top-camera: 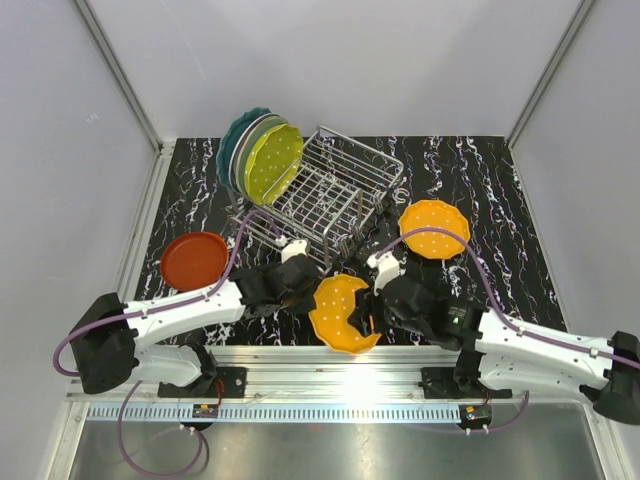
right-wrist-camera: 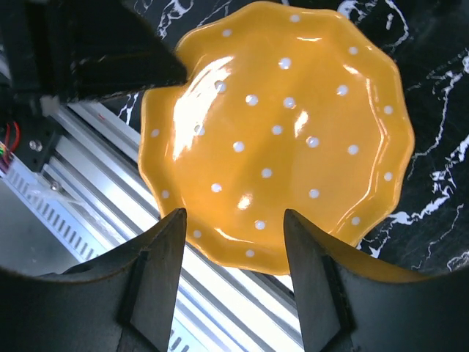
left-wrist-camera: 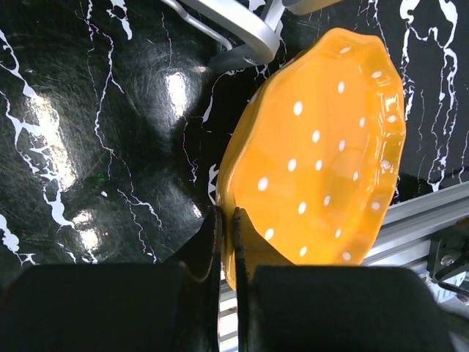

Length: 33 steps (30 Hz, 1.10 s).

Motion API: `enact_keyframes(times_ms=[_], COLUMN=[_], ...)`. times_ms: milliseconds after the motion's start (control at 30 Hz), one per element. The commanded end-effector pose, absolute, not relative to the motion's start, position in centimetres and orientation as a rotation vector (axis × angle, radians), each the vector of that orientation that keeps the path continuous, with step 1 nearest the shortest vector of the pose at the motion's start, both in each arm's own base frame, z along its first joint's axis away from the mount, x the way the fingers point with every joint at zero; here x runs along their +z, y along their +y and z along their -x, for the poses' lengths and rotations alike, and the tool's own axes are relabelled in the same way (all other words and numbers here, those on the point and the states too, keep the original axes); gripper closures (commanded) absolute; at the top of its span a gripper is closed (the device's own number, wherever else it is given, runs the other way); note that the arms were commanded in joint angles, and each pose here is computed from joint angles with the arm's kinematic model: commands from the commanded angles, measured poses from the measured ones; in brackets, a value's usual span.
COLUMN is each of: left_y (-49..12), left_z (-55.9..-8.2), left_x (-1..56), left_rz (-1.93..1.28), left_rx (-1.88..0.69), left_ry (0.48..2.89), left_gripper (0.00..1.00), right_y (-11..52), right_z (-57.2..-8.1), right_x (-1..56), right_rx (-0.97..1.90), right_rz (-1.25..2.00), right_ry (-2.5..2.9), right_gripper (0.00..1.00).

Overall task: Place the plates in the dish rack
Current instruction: Pass the plate from the right arm to the left

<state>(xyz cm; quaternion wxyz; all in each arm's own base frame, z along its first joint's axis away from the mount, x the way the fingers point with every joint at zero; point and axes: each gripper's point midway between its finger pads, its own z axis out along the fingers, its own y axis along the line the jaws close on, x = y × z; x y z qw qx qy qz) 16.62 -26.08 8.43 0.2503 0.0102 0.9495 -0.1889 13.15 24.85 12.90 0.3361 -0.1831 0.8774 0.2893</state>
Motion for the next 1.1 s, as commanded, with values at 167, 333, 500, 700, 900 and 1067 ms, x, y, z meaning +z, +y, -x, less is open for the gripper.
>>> enact_keyframes(times_ms=[167, 333, 500, 700, 900, 1067], left_y=[-28.9, -29.0, -29.0, -28.9, -28.5, -28.7], left_z=[-18.4, -18.4, -18.3, -18.4, -18.7, -18.5], left_x=[14.0, 14.1, 14.2, 15.1, 16.0, 16.2], left_rz=[0.077, 0.082, 0.084, 0.099, 0.122, 0.12], left_rx=[-0.712, -0.72, -0.726, -0.721, -0.72, -0.737], left_ry=[2.441, 2.441, 2.442, 2.444, 2.427, 2.434], left_gripper=[1.0, 1.0, 1.0, 1.0, 1.0, 1.0], right_y=[28.4, 29.5, 30.8, 31.9, 31.8, 31.5], right_z=[-12.0, -10.6, -8.7, -7.9, -7.8, -8.1], right_x=[16.4, 15.4, 14.6, 13.3, 11.3, 10.3], right_rx=[0.689, 0.629, 0.634, 0.578, 0.501, 0.421], right_rz=[0.609, 0.668, 0.712, 0.735, 0.764, 0.774], right_ry=[2.019, 1.975, 1.928, 1.901, 1.913, 1.91], right_gripper=[0.36, 0.36, 0.36, 0.36, 0.37, 0.37])
